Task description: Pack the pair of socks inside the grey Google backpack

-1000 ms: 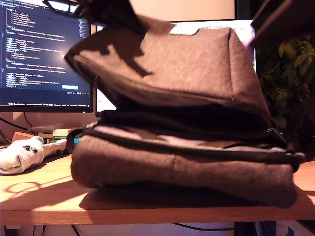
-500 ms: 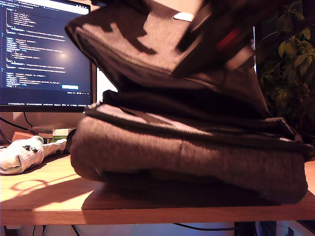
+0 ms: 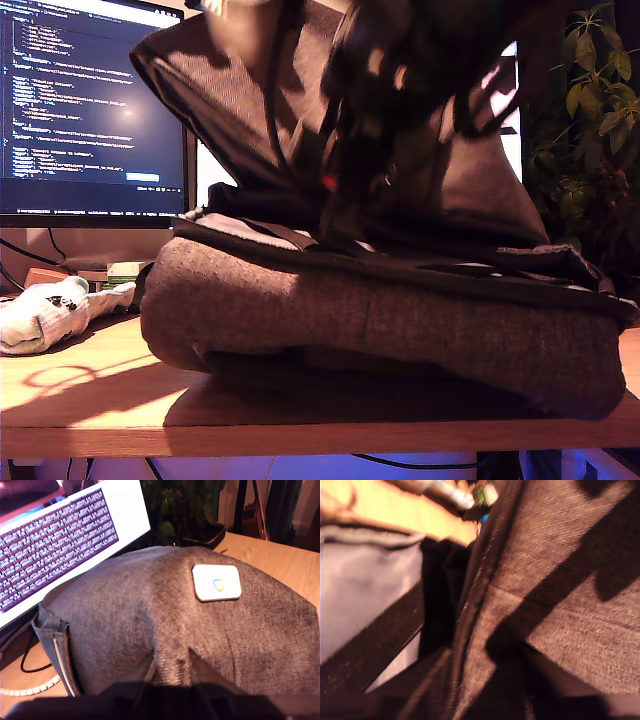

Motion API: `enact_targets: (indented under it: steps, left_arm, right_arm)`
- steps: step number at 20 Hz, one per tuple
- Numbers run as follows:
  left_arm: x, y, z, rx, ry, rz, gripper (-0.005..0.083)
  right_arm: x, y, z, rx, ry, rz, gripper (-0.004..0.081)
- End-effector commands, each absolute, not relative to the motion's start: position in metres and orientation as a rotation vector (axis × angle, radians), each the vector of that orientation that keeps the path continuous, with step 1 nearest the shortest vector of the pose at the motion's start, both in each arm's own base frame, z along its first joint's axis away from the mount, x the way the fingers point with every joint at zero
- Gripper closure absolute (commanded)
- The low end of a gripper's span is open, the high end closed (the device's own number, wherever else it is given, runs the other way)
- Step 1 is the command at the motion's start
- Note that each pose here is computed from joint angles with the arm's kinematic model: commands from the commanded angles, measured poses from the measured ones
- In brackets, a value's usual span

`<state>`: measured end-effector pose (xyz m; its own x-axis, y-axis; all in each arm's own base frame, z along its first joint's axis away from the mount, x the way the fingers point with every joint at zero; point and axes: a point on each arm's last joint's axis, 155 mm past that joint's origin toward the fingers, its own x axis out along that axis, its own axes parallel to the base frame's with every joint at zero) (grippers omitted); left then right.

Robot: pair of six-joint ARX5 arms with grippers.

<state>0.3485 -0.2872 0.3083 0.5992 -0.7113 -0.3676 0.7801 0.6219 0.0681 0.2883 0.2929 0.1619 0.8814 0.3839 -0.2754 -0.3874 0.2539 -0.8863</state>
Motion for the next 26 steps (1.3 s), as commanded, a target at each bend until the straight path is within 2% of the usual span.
enact_targets:
  steps: [1, 7, 13, 14, 15, 17, 18, 19, 22, 26]
  left_arm:
    - [0.345, -0.289, 0.369, 0.208, 0.156, -0.881, 0.0798]
    - [0.348, -0.281, 0.359, 0.229, 0.190, -0.866, 0.0798]
    - [0.354, -0.271, 0.353, 0.244, 0.215, -0.844, 0.0793]
    - [0.354, -0.270, 0.349, 0.254, 0.227, -0.843, 0.0745]
    - [0.353, -0.269, 0.345, 0.289, 0.232, -0.849, 0.0651]
    - [0.350, -0.267, 0.337, 0.315, 0.256, -0.856, 0.0379]
    - [0.348, -0.266, 0.331, 0.321, 0.283, -0.860, 0.0285]
    - [0.345, -0.265, 0.324, 0.333, 0.309, -0.864, 0.0261]
    - [0.329, -0.262, 0.305, 0.349, 0.401, -0.911, 0.0261]
    - [0.308, -0.254, 0.305, 0.344, 0.444, -0.938, 0.0261]
  right_arm:
    - [0.289, 0.288, 0.161, -1.243, 0.007, 0.496, 0.0784]
    - [0.305, 0.276, 0.211, -1.245, -0.049, 0.303, 0.0782]
    - [0.301, 0.278, 0.257, -1.202, -0.112, 0.277, 0.0782]
    - [0.300, 0.277, 0.263, -1.217, -0.115, 0.275, 0.0782]
    - [0.298, 0.277, 0.267, -1.225, -0.113, 0.276, 0.0782]
    - [0.296, 0.276, 0.275, -1.237, -0.107, 0.286, 0.0782]
    - [0.295, 0.276, 0.278, -1.243, -0.104, 0.291, 0.0782]
    - [0.294, 0.275, 0.280, -1.248, -0.098, 0.297, 0.0782]
    - [0.292, 0.272, 0.279, -1.294, -0.067, 0.320, 0.0782]
    - [0.289, 0.269, 0.269, -1.341, -0.024, 0.363, 0.0782]
